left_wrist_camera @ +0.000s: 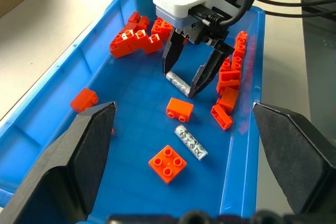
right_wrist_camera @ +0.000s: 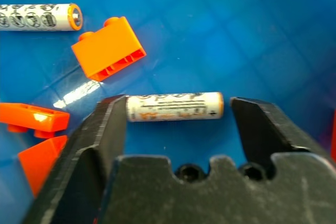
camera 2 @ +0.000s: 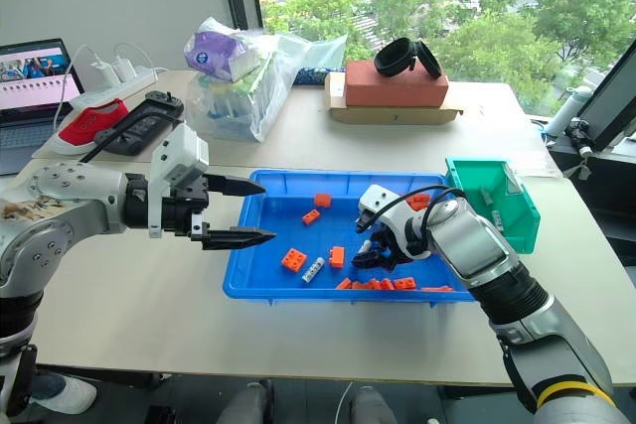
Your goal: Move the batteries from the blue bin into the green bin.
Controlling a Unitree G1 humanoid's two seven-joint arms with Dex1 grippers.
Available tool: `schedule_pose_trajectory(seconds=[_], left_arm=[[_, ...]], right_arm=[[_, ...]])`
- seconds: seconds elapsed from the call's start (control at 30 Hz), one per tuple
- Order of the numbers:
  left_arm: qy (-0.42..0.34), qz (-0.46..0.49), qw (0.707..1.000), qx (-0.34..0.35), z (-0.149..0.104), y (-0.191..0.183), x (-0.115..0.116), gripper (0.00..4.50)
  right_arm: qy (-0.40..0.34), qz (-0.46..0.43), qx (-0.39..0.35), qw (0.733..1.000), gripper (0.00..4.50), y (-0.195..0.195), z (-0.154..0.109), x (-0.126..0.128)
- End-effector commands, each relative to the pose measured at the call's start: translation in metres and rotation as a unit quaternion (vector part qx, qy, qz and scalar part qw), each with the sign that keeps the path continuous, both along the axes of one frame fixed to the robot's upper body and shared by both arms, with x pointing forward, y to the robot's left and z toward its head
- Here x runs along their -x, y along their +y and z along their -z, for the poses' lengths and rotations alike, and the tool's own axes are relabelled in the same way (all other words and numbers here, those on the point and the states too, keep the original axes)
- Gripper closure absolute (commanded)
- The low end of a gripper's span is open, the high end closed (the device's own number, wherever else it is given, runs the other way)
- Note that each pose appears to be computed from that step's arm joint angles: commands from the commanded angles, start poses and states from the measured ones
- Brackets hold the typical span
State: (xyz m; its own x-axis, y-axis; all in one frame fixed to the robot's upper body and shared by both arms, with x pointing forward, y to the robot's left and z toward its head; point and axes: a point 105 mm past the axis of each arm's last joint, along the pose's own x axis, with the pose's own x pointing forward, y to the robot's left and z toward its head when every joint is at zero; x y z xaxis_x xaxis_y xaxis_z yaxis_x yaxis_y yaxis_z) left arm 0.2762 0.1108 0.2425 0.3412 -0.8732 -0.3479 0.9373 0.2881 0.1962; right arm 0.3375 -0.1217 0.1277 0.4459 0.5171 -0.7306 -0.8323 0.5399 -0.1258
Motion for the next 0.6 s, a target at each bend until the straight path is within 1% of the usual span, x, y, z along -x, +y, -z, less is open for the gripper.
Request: schedule_pose_trajectory(seconds=[0.03, 0.13, 0.23, 0.3, 0.33, 0.4, 0.5, 0.6], left_arm=[[-0.025, 0.008, 1.000, 0.002, -0.010, -0.002, 0.002, 0.00], [-0.026, 0.008, 1.000, 0.002, -0.010, -0.002, 0.003, 0.00], [-0.027, 0.008, 1.000, 0.003, -0.010, -0.002, 0.002, 0.00], [-0.033, 0.011, 0.999, 0.008, -0.012, -0.004, 0.002, 0.00], [-0.039, 0.012, 0.999, 0.012, -0.013, -0.006, 0.001, 0.00], [-0.044, 0.014, 0.999, 0.017, -0.015, -0.008, -0.001, 0.00], [-0.040, 0.016, 0.999, 0.023, -0.015, -0.011, -0.003, 0.00], [-0.037, 0.018, 0.999, 0.026, -0.016, -0.012, -0.003, 0.00]], right_arm=[[-0.011, 0.002, -0.023, 1.000, 1.94, 0.000, -0.015, -0.001], [-0.039, -0.002, -0.077, 0.996, 1.94, -0.002, -0.049, -0.004], [-0.082, 0.010, -0.117, 0.990, 1.94, -0.019, -0.088, -0.010], [-0.129, 0.040, -0.121, 0.983, 1.94, -0.039, -0.112, -0.021], [-0.157, 0.071, -0.121, 0.978, 1.94, -0.053, -0.125, -0.030], [-0.197, 0.138, -0.108, 0.965, 1.94, -0.081, -0.141, -0.046], [-0.217, 0.220, -0.079, 0.948, 1.94, -0.118, -0.147, -0.060], [-0.207, 0.279, -0.061, 0.936, 1.94, -0.146, -0.136, -0.066]])
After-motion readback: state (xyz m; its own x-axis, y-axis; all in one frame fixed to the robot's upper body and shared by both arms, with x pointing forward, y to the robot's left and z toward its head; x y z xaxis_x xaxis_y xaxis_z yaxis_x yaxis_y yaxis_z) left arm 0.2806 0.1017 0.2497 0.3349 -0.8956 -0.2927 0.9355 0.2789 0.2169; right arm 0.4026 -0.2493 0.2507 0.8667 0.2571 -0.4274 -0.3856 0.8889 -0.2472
